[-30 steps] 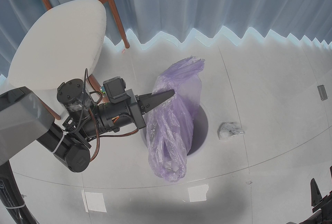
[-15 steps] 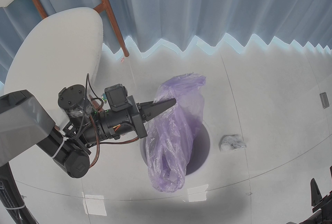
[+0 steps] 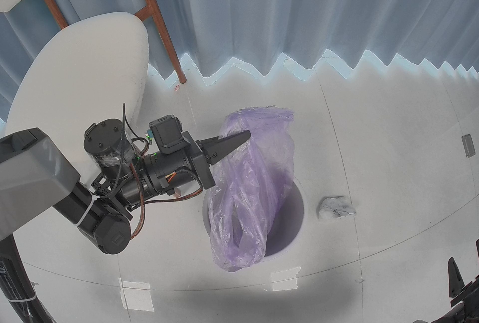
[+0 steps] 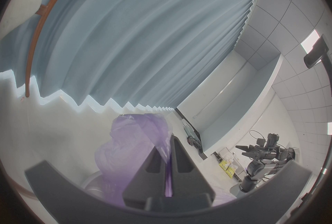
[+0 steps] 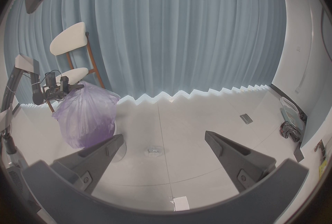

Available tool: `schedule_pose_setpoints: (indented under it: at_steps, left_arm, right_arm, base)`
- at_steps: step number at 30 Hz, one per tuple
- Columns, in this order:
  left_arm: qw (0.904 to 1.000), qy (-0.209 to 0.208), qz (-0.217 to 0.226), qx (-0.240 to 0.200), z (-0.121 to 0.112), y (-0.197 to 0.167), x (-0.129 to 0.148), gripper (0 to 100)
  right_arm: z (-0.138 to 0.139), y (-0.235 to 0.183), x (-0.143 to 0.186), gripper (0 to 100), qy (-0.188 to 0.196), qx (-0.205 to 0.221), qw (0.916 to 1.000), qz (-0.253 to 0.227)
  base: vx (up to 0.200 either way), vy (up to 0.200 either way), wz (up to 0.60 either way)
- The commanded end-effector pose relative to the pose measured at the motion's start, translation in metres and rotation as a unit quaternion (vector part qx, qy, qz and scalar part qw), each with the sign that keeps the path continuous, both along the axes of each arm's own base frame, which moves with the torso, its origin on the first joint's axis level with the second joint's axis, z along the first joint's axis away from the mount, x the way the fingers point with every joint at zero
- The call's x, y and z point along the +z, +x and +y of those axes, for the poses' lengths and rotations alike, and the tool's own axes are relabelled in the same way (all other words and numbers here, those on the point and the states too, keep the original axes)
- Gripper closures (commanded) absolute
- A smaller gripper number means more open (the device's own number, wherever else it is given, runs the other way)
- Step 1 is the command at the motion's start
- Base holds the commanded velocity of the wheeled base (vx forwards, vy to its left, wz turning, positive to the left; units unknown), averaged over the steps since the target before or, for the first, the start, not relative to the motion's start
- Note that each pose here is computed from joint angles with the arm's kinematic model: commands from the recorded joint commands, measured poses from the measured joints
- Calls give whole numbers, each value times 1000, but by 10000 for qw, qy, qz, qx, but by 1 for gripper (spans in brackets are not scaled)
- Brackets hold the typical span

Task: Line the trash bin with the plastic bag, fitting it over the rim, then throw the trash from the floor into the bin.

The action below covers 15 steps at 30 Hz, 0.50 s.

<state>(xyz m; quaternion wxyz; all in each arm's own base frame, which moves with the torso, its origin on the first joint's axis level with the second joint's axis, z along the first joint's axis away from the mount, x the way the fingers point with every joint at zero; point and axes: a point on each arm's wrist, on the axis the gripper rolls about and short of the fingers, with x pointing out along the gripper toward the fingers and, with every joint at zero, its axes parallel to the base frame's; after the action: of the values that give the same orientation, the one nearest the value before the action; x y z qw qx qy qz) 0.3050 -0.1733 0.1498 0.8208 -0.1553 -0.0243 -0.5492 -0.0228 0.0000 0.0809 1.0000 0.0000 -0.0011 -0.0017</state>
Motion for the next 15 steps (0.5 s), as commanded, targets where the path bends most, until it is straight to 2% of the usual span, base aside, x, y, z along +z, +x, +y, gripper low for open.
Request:
schedule_pose_setpoints:
  at_steps: [1,2,10,15]
  left_arm:
    - [10000,-51,-48,56,-1,2,3,100]
    - [9999,-59,-61,86,1,3,4,100]
    - [9997,-58,-61,239,10,8,4,100]
    - [9984,-183,-106,532,10,12,8,100]
  right_arm:
    - [0,0,-5,0,0,2,10000,3]
    - [0,0,-5,0,-8,2,10000,3]
    - [0,0,-5,0,-8,2,10000,3]
    - [0,0,-5,0,31,-14,10000,3]
  base:
    - [0,-200,0]
    - [0,-200,0]
    - [0,0,0]
    - [0,0,0]
